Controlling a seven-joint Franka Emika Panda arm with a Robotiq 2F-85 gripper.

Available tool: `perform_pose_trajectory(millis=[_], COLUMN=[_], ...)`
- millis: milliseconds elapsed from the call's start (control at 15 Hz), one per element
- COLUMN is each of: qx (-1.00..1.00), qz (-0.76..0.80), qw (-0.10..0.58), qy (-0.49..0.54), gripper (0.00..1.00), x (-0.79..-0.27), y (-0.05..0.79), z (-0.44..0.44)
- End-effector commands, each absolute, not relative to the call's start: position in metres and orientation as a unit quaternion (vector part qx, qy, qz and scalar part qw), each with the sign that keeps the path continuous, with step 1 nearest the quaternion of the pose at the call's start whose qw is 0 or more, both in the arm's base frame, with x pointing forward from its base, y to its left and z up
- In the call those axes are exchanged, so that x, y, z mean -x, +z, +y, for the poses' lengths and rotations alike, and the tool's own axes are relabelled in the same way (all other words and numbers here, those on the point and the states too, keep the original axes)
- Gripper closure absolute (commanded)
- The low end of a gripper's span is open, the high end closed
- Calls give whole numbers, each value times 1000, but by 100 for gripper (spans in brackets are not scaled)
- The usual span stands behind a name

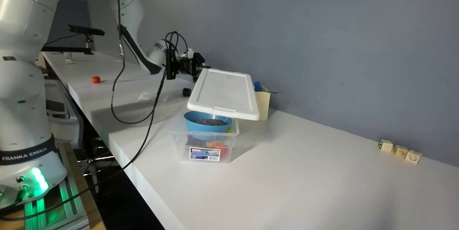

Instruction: Place the white lid on the tote

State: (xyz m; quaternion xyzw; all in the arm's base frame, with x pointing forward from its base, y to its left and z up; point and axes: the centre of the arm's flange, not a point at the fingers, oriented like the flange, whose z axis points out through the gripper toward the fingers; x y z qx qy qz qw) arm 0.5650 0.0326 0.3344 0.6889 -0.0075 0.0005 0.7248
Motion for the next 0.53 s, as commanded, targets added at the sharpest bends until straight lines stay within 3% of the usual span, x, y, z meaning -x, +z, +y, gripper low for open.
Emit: perform_pose_trajectory(millis=[0, 467], qx=[-689, -670], qz=[-8, -32], qw=[725, 741], qy=[1, 33], gripper=[96, 96], x=[-565, -551], y=[334, 312], z=[32, 61])
